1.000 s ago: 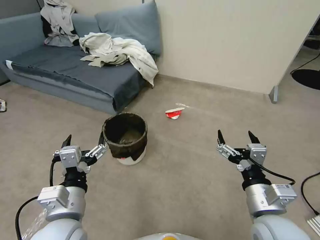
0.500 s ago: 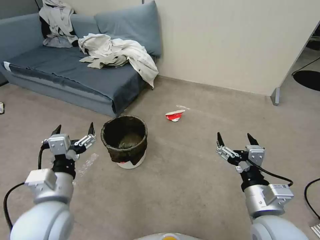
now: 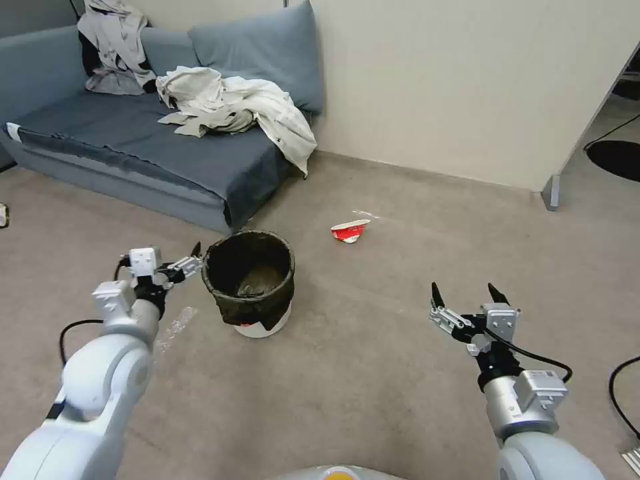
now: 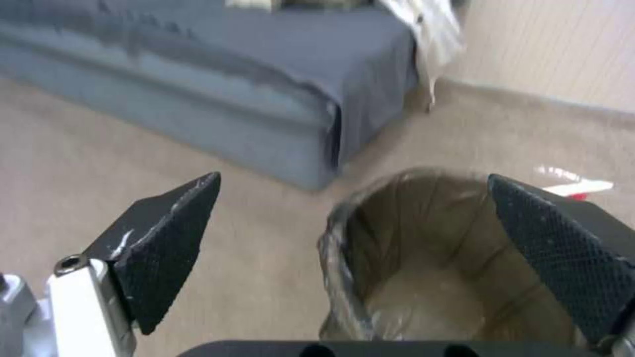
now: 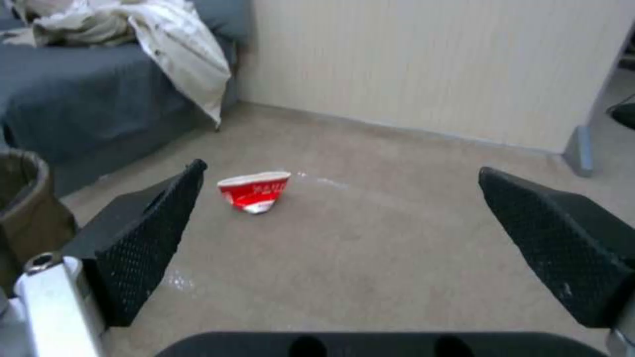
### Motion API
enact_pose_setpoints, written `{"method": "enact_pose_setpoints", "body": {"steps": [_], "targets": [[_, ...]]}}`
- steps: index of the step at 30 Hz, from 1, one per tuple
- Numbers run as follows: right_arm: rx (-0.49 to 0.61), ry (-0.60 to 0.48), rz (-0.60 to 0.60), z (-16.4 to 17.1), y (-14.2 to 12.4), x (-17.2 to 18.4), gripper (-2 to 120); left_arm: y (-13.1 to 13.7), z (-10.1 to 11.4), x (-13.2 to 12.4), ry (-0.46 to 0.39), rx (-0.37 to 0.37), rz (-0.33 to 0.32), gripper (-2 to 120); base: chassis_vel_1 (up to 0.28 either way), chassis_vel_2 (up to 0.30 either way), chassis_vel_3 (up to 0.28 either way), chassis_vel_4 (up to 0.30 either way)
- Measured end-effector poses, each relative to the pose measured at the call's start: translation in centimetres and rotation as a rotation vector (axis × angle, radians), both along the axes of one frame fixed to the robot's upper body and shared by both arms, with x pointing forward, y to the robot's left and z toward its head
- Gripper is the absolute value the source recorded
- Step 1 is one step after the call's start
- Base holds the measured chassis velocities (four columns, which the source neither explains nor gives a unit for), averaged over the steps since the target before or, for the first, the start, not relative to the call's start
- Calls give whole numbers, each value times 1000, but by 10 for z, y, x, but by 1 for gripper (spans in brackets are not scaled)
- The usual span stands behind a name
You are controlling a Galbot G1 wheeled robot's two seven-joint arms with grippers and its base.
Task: Pick up the trash can from the floor.
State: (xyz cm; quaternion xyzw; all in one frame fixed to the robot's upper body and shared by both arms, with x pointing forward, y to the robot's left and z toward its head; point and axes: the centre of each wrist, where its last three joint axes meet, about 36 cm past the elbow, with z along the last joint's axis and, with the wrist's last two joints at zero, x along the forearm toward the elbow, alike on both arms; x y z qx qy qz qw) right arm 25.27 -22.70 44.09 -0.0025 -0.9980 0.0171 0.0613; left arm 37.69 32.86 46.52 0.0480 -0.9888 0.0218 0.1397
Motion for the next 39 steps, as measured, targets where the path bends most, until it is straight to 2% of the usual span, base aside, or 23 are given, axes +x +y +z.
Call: {"method": "enact_pose_setpoints", "body": {"steps": [5,8,17,23,39], "targets": [[-1,26,25,-15,8,3,100,7,-2,10,62,-15,20,100,0,0,0,0],[-10,43,52,-28,15,4,100,11,-2,18,132,-24,49,100,0,0,0,0],[-13,42,45,-32,18,3,100,-8,-12,66,176,-47,-19,100,0,0,0,0],[-17,41,47,-32,18,3,100,-16,-14,88,216,-44,-13,100,0,0,0,0],[-23,19,46,-27,14,3,100,-12,-31,107,300,-21,35,100,0,0,0,0]]}}
